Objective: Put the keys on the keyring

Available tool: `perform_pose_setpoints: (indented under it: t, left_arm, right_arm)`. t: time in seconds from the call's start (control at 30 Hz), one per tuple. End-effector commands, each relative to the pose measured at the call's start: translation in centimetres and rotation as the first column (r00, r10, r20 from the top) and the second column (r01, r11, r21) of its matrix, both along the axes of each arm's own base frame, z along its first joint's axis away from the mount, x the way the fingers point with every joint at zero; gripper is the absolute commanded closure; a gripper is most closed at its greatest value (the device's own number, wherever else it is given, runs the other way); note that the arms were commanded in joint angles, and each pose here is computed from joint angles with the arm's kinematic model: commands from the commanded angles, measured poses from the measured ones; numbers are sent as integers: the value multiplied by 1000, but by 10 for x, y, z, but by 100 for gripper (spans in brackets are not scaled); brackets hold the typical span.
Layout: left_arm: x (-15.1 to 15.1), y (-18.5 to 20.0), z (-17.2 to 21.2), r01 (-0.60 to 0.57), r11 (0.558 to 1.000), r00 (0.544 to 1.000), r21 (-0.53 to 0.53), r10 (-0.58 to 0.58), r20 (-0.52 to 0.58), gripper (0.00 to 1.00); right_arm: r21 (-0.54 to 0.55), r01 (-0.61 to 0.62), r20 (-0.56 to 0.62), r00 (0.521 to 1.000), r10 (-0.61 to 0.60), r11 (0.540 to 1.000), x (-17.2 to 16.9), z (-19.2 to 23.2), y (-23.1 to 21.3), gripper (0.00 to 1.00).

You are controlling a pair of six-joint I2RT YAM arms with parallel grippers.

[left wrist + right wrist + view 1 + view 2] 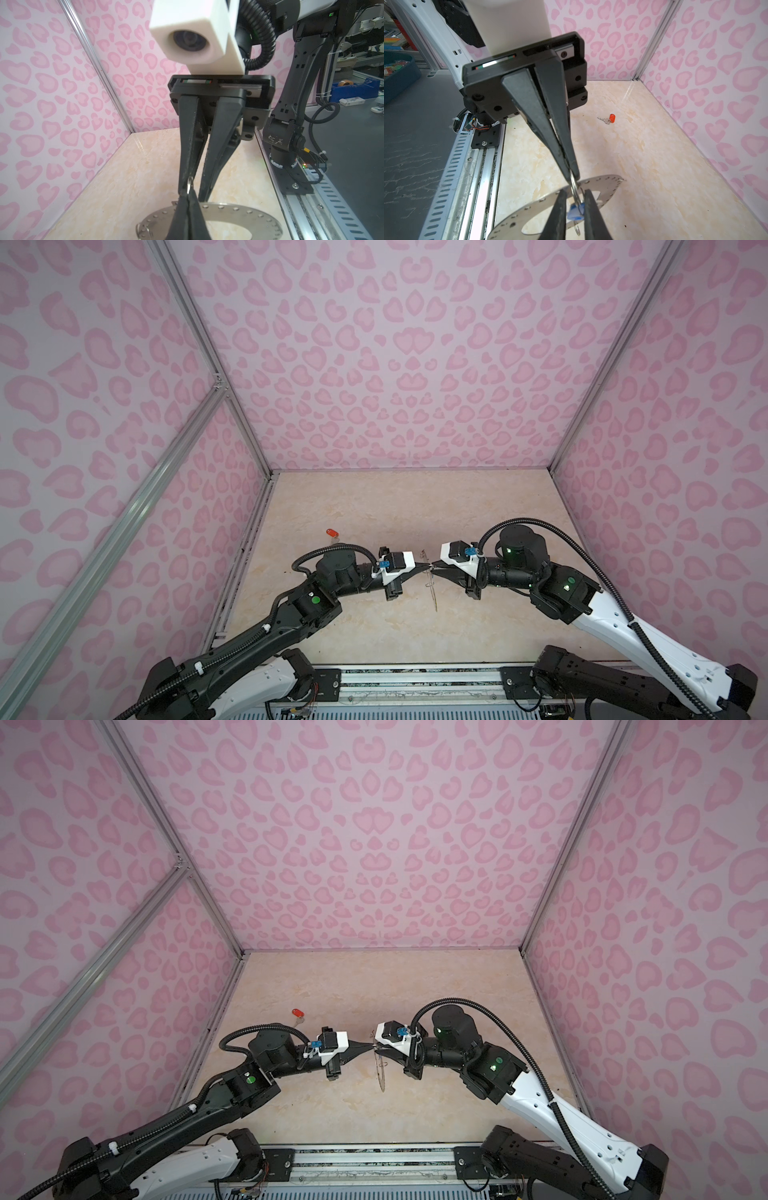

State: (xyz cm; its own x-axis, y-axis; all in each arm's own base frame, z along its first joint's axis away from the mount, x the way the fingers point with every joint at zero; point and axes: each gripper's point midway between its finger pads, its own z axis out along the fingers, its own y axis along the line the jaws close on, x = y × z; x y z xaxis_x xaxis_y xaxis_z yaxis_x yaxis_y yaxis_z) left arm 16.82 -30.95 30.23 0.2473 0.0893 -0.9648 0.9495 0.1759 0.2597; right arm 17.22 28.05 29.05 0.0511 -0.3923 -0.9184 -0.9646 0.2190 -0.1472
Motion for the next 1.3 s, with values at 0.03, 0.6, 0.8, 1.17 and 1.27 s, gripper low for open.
perform_pose_setpoints:
  t: [0.03,0.6,0.8,1.17,1.27]
  left_arm:
    - [-2,-1,12,15,1000,999,-22,-15,36,97]
    - [24,10,-3,-137,966,984,218,108,139,72]
    - [26,13,-9,-175,927,970,331,104,221,72]
    - [18,-1,-20,-169,899,963,403,64,261,72]
    - [18,-5,-21,-165,897,964,410,59,259,74]
  right_arm:
    - [13,-9,-1,1000,9,1000,-1,1,1,87]
    - [-141,5,-114,993,-21,990,1,-23,-6,100]
    - [-213,25,-161,985,-60,977,6,-27,-9,100]
    - [-261,21,-191,979,-73,965,7,-28,-6,100]
    - [-259,19,-192,979,-71,966,7,-27,-5,100]
